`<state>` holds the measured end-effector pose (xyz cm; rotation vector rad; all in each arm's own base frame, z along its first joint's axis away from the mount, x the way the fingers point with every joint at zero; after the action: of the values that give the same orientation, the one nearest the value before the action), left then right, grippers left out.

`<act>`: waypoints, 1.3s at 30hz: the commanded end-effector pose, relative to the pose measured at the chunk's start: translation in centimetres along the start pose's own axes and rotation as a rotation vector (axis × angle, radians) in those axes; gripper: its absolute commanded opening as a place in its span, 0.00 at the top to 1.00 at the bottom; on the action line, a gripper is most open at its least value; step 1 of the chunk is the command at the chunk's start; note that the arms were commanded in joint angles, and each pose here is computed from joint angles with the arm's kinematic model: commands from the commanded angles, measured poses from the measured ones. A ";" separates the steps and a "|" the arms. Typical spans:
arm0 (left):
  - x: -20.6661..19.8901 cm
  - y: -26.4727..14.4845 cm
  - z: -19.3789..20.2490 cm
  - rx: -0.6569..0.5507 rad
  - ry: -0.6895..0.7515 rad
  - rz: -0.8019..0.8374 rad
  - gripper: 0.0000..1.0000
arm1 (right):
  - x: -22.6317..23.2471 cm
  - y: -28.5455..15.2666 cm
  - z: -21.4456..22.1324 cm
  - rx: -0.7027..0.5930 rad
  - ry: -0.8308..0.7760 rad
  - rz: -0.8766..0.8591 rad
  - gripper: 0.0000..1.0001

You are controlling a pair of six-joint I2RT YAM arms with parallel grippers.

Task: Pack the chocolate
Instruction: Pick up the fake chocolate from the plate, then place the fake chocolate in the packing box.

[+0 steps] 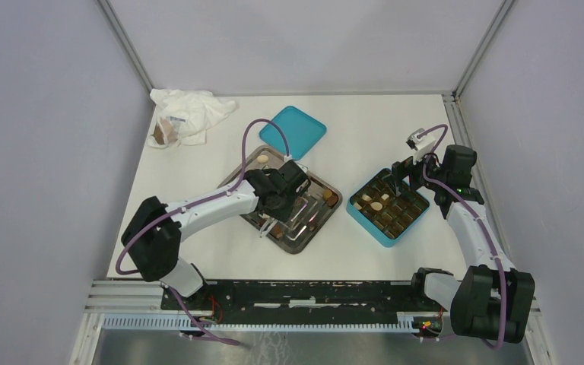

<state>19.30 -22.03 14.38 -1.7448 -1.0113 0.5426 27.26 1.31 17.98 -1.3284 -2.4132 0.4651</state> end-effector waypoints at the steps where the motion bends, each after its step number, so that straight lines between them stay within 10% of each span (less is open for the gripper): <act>1: 0.0 -1.6 -2.0 -0.080 0.015 0.034 0.82 | -0.1 0.0 -1.0 -0.031 -0.031 -0.014 0.02; 19: -2.2 -5.7 -2.6 -0.294 -0.022 0.320 0.91 | -0.4 -0.2 -1.3 -0.031 -0.044 0.019 0.02; 39: -13.5 -6.0 -6.6 -0.477 0.080 0.639 0.92 | -4.5 -2.2 -2.1 -0.099 0.115 0.495 0.02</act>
<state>14.26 -31.81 18.40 -2.3590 -0.5546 0.6464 28.25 -2.01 18.39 -1.7405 -2.1210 0.4718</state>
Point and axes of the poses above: each gripper's point midway between its finger pads, its own y axis out along the fingers, its own x axis along the line the jaws close on, z = x × y, the point moved 7 cm from there along -y, back along the fingers, and after that the axes turned 8 degrees about y, right-handed, at the moved point
